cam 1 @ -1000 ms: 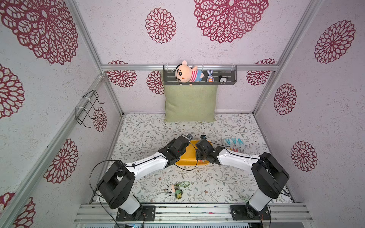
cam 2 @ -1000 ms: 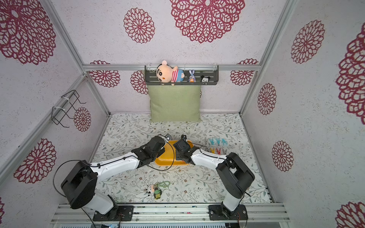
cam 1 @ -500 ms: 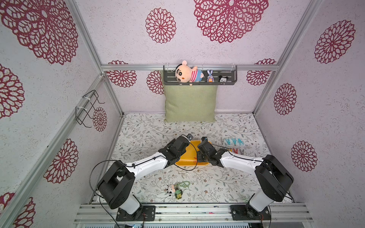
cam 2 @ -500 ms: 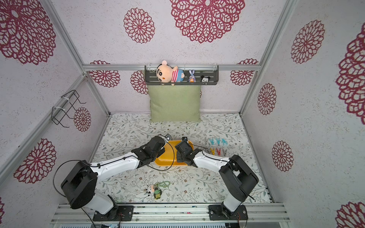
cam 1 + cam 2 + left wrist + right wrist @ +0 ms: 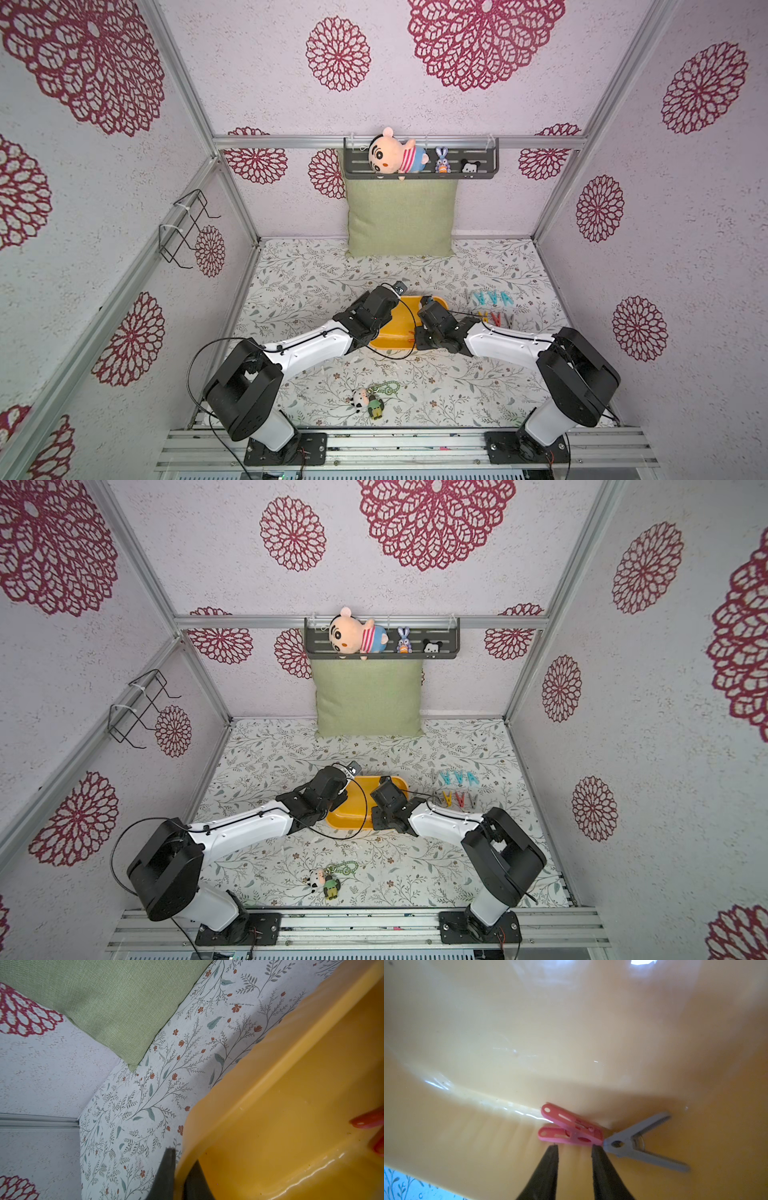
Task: Take the clothespins out of the storage box
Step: Pick up the clothespin from the storage box.
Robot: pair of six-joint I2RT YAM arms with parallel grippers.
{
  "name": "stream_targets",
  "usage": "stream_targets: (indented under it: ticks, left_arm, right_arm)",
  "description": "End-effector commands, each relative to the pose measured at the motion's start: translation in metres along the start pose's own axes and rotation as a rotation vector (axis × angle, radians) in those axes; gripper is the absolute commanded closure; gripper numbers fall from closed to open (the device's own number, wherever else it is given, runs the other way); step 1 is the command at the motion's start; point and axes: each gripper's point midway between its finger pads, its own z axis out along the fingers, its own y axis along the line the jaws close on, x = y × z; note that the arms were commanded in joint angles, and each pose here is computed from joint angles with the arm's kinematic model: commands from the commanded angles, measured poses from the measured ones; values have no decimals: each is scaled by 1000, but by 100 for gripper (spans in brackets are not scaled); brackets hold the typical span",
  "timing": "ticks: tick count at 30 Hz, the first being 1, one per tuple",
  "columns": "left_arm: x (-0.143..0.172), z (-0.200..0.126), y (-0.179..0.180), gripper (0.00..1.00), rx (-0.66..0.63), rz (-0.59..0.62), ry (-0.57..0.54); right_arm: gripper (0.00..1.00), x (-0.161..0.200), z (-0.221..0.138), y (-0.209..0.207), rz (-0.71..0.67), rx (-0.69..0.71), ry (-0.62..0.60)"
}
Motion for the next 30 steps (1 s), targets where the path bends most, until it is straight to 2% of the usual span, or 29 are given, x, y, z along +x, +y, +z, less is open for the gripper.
stream_targets:
  ticks: [1, 17, 30]
  left_arm:
    - [8, -2, -1, 100, 5, 59, 31]
    - [8, -3, -2, 100, 11, 59, 28]
    - [9, -2, -4, 100, 18, 61, 29]
  right_arm:
    - [64, -12, -10, 11, -61, -33, -30]
    - [64, -16, 13, 11, -214, -2, -26]
    - [66, -20, 23, 2, -253, 33, -108]
